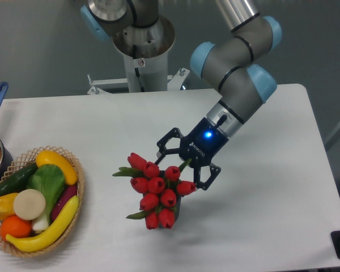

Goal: Pick up the flowers from the vase
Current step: 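Lower the gripper around the tulip stems and close on them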

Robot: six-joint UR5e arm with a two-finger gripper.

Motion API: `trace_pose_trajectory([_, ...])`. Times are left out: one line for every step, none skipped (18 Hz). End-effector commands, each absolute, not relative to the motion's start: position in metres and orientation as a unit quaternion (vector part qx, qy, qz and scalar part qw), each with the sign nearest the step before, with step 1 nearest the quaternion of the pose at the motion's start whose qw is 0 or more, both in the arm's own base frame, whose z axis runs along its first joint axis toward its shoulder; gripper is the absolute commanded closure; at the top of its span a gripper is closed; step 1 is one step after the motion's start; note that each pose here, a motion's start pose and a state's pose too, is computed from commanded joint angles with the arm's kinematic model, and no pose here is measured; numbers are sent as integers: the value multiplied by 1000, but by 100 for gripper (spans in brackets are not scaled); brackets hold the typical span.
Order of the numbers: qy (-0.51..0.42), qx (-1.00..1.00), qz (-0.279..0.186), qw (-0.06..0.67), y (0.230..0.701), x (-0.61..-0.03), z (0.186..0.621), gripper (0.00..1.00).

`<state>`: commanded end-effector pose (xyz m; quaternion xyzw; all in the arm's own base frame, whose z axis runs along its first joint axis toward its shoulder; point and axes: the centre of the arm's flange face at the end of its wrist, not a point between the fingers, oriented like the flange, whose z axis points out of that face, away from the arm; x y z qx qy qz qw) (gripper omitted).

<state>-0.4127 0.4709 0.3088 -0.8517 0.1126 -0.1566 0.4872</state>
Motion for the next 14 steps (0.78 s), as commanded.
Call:
trace_pose_trajectory([113,-852,-160,486,474,-410,306,1])
trace_pose_trajectory([113,-852,-163,485,475,-410,303,9])
trace_pose_trajectory([112,-852,-164,484,475,-411,301,17])
trace_pose_trajectory([113,-852,-163,485,475,-411,302,27])
trace_pose_trajectory([113,-852,-163,485,475,-412,302,40])
trace_pose_trajectory([113,-852,-162,485,476,-412,303,49])
trace_pose_trajectory([114,-852,-161,486,476,-412,304,58])
trace_pose_trajectory([113,-852,-162,485,476,-412,303,64])
trace_pose_trajectory([114,-852,-161,486,476,-413,304,69])
trace_pose_trajectory([114,-852,-160,485,476,-413,304,74])
trace_pose_trajectory([114,-852,-159,486,475,-413,306,79])
trace_pose_trajectory([115,-851,-158,487,475,-413,307,81])
trace_pose_trajectory([114,-852,-158,487,475,-414,307,81])
trace_pose_trajectory([114,-852,-158,487,475,-414,307,81])
